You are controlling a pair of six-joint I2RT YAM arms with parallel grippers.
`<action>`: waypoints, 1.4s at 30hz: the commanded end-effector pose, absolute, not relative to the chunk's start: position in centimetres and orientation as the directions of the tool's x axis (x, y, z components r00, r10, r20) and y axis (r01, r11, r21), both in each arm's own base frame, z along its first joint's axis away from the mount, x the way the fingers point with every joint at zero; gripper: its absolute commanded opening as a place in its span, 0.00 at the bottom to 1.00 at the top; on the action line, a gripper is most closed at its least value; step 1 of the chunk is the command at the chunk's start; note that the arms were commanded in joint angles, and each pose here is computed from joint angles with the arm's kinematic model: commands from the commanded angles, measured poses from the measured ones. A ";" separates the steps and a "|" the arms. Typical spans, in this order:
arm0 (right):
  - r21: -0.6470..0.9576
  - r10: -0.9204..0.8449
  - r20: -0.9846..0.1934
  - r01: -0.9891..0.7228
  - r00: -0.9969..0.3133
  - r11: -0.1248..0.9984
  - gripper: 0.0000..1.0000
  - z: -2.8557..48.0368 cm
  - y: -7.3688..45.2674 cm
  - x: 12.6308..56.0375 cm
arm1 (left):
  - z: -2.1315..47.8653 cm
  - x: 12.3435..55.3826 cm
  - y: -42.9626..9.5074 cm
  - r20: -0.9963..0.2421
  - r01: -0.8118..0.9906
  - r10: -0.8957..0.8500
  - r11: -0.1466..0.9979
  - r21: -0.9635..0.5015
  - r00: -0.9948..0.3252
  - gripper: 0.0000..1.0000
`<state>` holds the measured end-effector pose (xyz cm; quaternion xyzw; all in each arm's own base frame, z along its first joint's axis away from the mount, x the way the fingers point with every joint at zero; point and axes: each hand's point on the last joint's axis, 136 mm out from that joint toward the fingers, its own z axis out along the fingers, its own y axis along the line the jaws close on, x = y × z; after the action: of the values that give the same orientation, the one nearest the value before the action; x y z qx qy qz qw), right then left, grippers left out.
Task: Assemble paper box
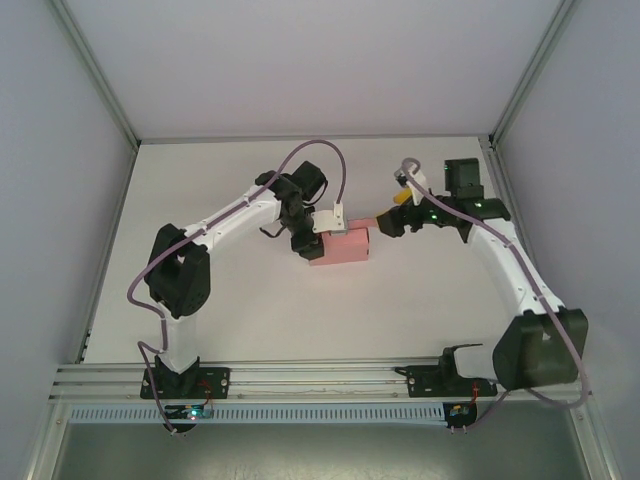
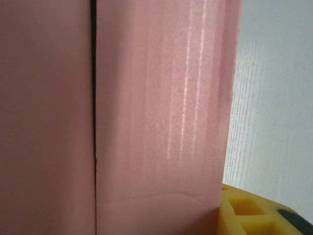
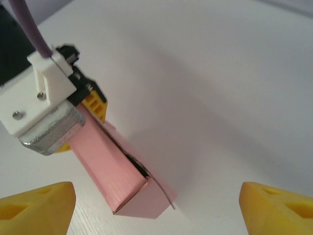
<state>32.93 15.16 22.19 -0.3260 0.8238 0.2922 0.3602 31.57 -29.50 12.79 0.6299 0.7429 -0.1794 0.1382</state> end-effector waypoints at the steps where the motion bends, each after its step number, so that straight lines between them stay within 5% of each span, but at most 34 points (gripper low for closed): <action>1: 0.267 -0.397 -0.727 -0.764 -0.560 0.588 0.81 20.7 16.0 32.5 | 11.8 32.4 -28.7 -0.374 0.993 0.920 0.101 -0.067 -0.119 0.32; 11: 0.286 -0.539 -0.571 -0.765 -0.619 0.576 0.55 16.2 17.1 33.7 | 10.2 33.2 -29.2 -0.362 0.991 0.925 0.075 -0.114 -0.111 0.30; 19: 0.302 -0.560 -0.511 -0.746 -0.652 0.594 0.52 14.3 16.8 33.7 | 9.5 33.4 -28.9 -0.363 0.988 0.922 0.098 -0.120 -0.136 0.30; 22: 0.312 -0.538 -0.510 -0.727 -0.672 0.612 0.32 13.9 16.9 34.2 | 9.2 33.6 -29.0 -0.358 0.987 0.923 0.107 -0.119 -0.143 0.30; 30: 0.321 -0.529 -0.491 -0.709 -0.691 0.628 0.20 13.8 17.7 34.2 | 9.5 34.2 -29.5 -0.380 0.986 0.911 0.127 -0.108 -0.159 0.30; 34: 0.368 -0.467 -0.463 -0.642 -0.754 0.672 0.01 14.3 18.7 34.3 | 9.4 35.0 -29.6 -0.381 0.983 0.907 0.159 -0.091 -0.182 0.27; 42: 0.550 -0.165 -0.337 -0.336 -0.927 0.764 0.00 15.4 21.6 34.0 | 8.6 36.9 -29.8 -0.363 0.969 0.899 0.240 -0.057 -0.244 0.26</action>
<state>34.86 18.17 13.50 -0.2122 0.9351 0.2384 0.1542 34.40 -29.08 9.17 0.6265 0.7580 -0.1512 0.1004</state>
